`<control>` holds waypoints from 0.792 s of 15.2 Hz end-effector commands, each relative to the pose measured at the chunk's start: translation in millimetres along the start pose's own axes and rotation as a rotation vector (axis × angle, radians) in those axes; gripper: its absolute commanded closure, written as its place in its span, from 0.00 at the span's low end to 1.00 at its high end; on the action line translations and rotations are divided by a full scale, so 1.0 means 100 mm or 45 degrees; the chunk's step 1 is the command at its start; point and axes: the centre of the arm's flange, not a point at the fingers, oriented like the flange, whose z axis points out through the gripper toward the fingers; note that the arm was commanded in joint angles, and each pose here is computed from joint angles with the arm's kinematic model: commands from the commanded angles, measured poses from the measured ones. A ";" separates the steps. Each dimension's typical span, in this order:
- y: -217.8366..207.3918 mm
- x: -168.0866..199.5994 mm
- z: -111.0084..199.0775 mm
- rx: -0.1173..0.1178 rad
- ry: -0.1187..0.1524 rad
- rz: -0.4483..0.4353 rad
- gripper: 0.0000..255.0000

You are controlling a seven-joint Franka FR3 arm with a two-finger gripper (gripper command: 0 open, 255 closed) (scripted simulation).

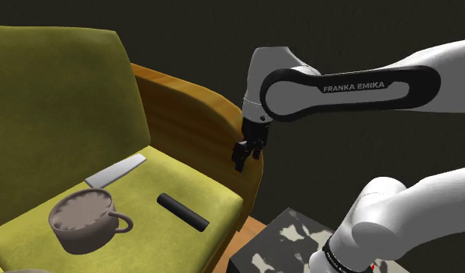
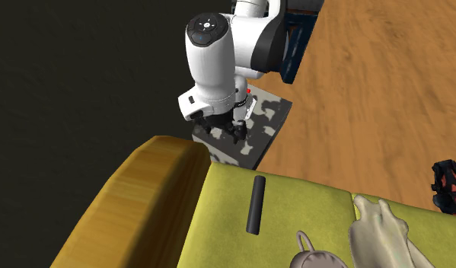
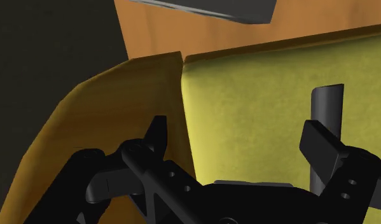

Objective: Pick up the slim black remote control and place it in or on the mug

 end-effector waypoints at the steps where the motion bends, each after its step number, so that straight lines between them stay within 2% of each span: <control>1: -0.18 0.12 0.15 0.009 0.009 -0.014 0.00; 12: -1.17 0.65 0.98 0.051 0.050 -0.095 0.00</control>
